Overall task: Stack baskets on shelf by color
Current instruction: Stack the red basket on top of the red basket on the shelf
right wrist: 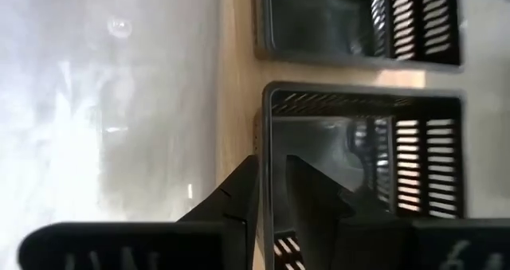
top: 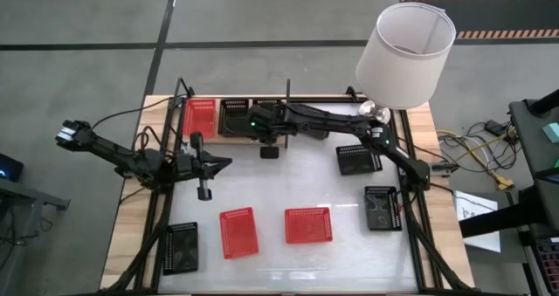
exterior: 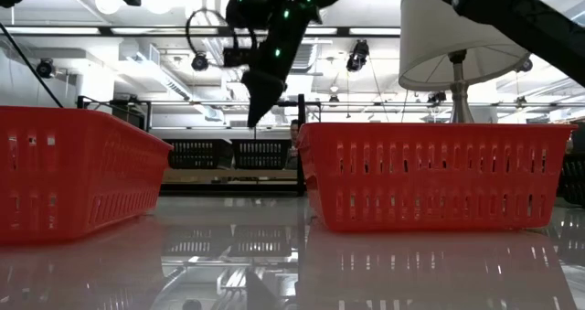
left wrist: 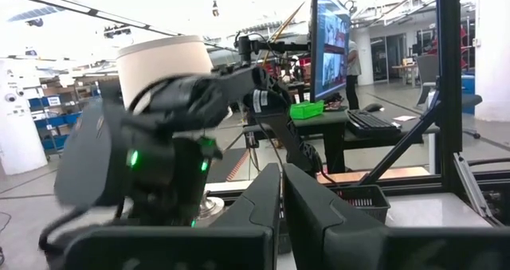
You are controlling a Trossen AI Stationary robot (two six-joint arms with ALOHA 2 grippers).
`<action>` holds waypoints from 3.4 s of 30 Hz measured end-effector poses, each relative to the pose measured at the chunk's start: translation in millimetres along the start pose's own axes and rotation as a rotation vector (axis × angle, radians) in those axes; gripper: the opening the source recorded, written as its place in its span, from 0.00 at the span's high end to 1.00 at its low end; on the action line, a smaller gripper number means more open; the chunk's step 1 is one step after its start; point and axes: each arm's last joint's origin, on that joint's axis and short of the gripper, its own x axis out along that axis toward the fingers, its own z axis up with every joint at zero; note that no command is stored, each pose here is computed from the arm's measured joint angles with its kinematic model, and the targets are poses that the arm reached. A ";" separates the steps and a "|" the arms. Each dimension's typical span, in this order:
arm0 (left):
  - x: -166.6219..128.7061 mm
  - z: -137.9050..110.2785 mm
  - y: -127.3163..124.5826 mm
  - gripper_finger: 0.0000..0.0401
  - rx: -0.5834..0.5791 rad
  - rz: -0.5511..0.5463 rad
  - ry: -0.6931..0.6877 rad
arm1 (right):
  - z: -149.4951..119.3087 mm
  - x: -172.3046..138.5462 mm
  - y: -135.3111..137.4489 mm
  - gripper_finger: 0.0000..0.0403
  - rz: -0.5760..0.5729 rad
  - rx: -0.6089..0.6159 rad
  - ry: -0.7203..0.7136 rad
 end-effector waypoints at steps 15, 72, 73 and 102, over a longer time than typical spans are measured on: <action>1.4 -0.5 -1.0 1.00 -0.032 0.000 -0.002 | -6.7 -108.5 74.9 0.98 0.319 -0.109 0.074; 98.9 -1.9 -173.9 1.00 -0.772 -0.020 0.743 | -249.0 -199.8 163.6 0.98 0.163 -0.237 -1.092; 96.2 0.7 -175.5 1.00 -0.752 -0.022 0.767 | -248.7 -199.8 163.6 0.98 0.162 -0.236 -1.095; 120.7 -14.9 -234.9 1.00 -0.371 0.046 1.516 | -248.3 -199.3 163.5 0.98 0.166 -0.226 -1.093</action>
